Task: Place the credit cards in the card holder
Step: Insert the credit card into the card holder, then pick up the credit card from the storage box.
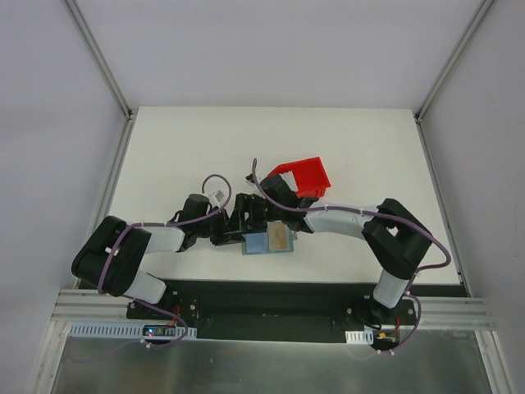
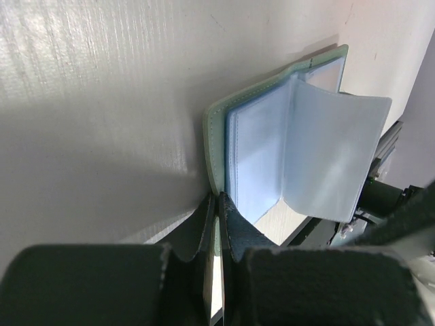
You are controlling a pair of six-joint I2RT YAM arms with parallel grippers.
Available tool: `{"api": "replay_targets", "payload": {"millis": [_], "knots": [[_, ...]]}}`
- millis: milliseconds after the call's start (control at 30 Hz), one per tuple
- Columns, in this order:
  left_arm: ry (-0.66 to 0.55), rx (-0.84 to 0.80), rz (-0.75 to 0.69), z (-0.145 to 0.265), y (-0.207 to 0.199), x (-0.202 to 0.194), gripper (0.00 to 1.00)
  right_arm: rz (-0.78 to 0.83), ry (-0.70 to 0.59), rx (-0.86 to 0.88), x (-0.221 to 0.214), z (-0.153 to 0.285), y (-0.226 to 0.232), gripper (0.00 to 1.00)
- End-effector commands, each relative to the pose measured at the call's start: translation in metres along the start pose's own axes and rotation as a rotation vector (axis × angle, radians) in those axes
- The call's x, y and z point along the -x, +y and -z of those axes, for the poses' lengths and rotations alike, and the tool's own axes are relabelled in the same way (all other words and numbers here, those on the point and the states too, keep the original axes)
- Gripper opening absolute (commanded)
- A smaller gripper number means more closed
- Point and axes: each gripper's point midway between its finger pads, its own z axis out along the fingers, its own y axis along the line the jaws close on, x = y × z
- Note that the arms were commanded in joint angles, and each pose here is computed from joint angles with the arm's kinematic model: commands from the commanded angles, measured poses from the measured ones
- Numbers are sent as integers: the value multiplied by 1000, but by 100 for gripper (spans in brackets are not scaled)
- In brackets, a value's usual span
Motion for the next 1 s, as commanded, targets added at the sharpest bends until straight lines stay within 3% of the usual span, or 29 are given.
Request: {"api": "replay_targets", "payload": {"millis": [0, 67, 200, 367, 533, 733, 967], "knots": [[42, 146, 25, -1, 36, -17, 0, 79, -17, 163, 9, 18, 50, 70], [46, 146, 27, -1, 36, -18, 0, 108, -64, 122, 11, 29, 46, 70], [46, 143, 23, -1, 35, -18, 0, 135, -226, -164, 25, 66, -10, 72], [46, 128, 11, 0, 32, -18, 0, 14, -284, -232, 35, 100, -59, 71], [36, 111, -14, 2, 26, -13, 0, 51, -348, -319, 78, 139, -75, 69], [25, 106, -30, 0, 18, -4, 0, 76, -316, -496, 133, 161, -101, 71], [29, 96, -42, -1, 13, 1, 0, 94, -200, -552, 171, 144, -130, 76]]}}
